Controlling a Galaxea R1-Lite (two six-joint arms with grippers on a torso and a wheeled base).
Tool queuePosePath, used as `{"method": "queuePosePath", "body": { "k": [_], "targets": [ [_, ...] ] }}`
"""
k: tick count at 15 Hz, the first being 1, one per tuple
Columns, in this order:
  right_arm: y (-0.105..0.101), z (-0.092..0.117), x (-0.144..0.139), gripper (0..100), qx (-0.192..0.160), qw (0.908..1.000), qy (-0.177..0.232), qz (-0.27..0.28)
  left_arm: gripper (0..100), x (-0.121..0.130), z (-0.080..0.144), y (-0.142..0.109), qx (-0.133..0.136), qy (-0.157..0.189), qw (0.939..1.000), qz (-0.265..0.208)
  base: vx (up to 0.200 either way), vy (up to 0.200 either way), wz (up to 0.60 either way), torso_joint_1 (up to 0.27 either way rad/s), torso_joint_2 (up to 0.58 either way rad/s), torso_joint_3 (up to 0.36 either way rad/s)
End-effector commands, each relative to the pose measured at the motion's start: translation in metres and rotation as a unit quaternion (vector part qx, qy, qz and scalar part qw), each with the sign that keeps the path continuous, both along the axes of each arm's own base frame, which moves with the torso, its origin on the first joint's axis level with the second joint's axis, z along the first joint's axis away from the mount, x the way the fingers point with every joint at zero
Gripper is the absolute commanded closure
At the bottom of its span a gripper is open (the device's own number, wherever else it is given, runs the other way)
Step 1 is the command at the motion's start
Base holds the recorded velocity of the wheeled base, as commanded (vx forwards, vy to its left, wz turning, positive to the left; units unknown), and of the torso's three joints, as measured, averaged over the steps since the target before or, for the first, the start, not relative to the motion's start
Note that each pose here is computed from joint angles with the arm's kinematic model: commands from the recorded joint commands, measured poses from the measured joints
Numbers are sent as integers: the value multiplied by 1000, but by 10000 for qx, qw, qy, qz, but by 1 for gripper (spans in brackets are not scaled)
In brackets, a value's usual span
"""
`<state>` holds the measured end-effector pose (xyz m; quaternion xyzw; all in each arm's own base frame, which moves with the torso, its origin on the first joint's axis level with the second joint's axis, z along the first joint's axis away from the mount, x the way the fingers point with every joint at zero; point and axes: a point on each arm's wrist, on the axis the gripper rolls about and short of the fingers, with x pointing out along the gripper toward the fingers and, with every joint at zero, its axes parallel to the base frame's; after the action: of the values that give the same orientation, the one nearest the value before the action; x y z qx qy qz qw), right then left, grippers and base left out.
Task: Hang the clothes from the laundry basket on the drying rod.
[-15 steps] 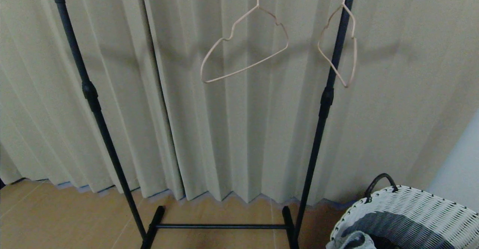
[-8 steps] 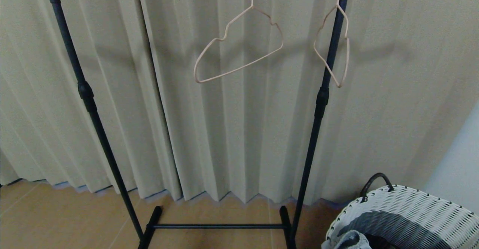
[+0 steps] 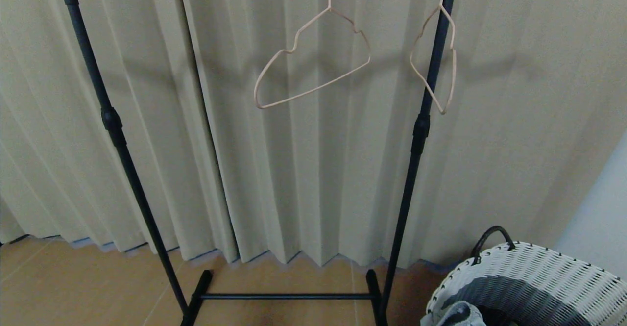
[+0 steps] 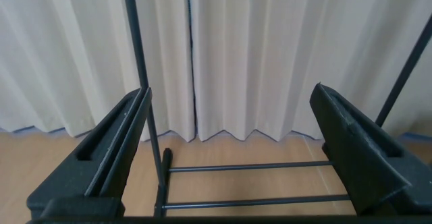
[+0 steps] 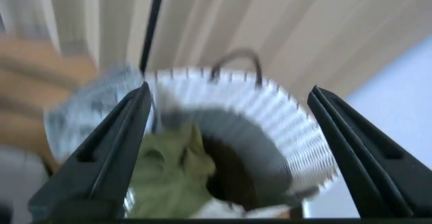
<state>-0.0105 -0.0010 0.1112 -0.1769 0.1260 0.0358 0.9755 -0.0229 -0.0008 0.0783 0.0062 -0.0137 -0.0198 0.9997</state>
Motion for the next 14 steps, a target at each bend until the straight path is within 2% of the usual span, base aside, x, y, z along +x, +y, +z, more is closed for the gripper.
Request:
{"method": "queuePosePath", "body": {
  "k": [1, 4, 5, 6, 9, 10, 12, 14],
  "targets": [
    [2, 9, 53, 0, -549, 9801, 1907, -90, 0, 0, 0, 0, 2, -2, 10000, 0, 0, 0, 0, 0, 0, 0],
    [3, -6, 86, 0, -1004, 9471, 3042, 173, 0, 0, 0, 0, -6, -2, 10000, 7, 0, 0, 0, 0, 0, 0],
    [4, -10, 91, 0, -1094, 9390, 3250, 247, 0, 0, 0, 0, -6, -2, 10000, 7, 0, 0, 0, 0, 0, 0],
    [4, -16, 98, 0, -1263, 9256, 3546, 393, 0, 0, 0, 0, -14, -1, 10000, 7, 0, 0, 0, 0, 0, 0],
    [4, -28, 102, 0, -1557, 8990, 4038, 674, 0, 0, 0, 0, -14, -9, 10000, 7, 0, 0, 0, 0, 0, 0],
    [4, -30, 102, 0, -1574, 8957, 4099, 698, 0, 0, 0, 0, -14, -1, 10000, 7, 0, 0, 0, 0, 0, 0],
    [4, -40, 108, 0, -1562, 8748, 4522, 761, 0, 0, 0, 0, -22, -9, 10000, 14, 0, 0, 0, 0, 0, 0],
    [3, -41, 112, 0, -1522, 8705, 4627, 710, 0, 0, 0, 0, -22, -9, 10000, 14, 0, 0, 0, 0, 0, 0]
  ]
}}
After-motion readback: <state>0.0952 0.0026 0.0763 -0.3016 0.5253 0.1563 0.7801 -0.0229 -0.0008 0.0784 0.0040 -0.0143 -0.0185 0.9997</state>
